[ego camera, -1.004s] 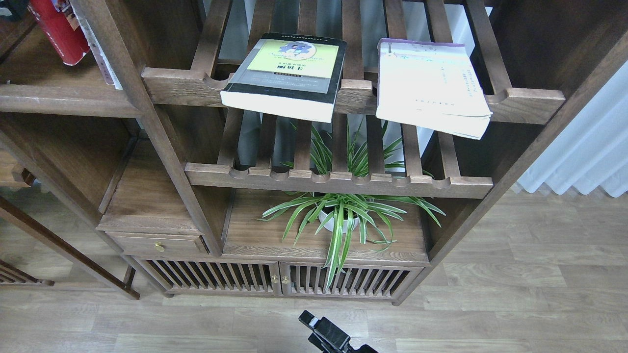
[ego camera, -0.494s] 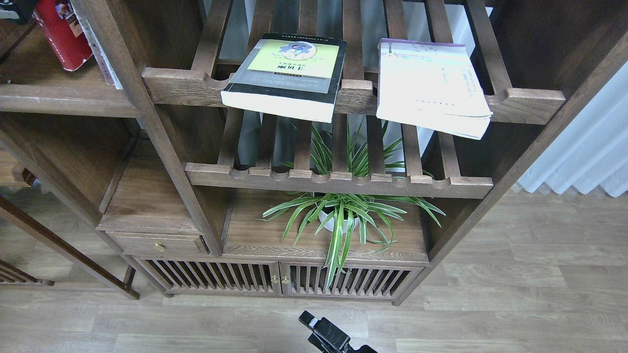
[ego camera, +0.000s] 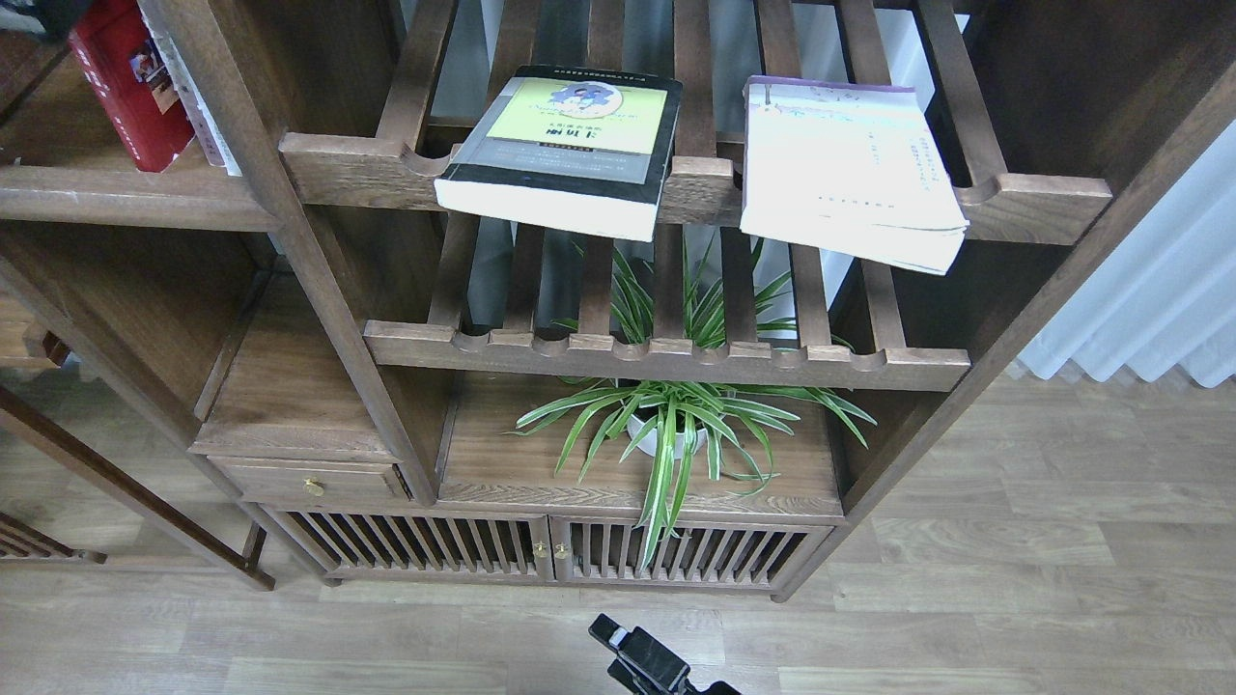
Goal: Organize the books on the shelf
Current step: 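Insert the red book upright among the books on the side shelf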
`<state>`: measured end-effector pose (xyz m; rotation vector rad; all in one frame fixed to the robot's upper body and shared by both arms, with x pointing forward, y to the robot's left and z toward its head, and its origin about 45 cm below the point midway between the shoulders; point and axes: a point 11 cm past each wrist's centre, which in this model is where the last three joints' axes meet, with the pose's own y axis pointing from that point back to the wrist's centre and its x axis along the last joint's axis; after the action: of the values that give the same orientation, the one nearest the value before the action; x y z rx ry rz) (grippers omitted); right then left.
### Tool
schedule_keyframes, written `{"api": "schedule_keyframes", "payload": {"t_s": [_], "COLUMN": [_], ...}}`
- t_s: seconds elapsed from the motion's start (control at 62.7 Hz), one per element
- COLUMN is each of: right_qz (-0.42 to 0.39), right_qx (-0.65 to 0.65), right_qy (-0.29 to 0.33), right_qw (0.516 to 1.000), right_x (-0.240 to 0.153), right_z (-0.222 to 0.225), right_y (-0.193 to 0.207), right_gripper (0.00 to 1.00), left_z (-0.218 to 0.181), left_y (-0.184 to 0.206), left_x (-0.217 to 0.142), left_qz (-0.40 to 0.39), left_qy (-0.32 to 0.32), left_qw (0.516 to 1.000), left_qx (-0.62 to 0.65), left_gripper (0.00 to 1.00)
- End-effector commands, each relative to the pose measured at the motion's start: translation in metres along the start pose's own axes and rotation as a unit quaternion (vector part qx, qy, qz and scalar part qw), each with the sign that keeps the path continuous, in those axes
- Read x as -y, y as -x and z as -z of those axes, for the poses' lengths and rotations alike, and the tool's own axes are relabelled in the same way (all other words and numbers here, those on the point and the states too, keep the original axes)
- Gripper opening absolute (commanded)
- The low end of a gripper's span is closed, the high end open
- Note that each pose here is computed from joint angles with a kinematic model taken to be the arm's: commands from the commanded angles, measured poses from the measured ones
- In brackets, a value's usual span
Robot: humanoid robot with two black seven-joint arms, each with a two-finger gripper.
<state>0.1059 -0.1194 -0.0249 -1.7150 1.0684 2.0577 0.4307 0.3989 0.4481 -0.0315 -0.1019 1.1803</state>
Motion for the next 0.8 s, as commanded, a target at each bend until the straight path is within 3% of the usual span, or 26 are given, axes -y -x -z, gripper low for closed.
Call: {"api": "schedule_keyframes", "payload": {"t_s": [0.0, 0.319, 0.781], "right_qz": [0.001, -0.001, -0.005], "right_qx": [-0.001, 0.000, 0.016], "right_qy": [0.000, -0.004, -0.015], "right_qw": [1.000, 1.000, 1.000], "right_x": [0.000, 0.000, -0.001], "right_z": [0.000, 0.002, 0.005], "right_y": [0.000, 0.000, -0.003], "right_gripper": [1.00, 1.00, 1.00], "left_z": [-0.019, -0.046, 0.033], "left_y": [-0.002, -0.013, -0.008], "left_x": [-0.006, -0.038, -0.116], "left_qz": [-0.003, -0.016, -0.033], "left_qy": [0.025, 0.050, 0.012], "left_qw": [1.000, 0.998, 0.998], "left_qx": [0.008, 0.028, -0.043], "left_gripper": [0.42, 0.51, 0.56]}}
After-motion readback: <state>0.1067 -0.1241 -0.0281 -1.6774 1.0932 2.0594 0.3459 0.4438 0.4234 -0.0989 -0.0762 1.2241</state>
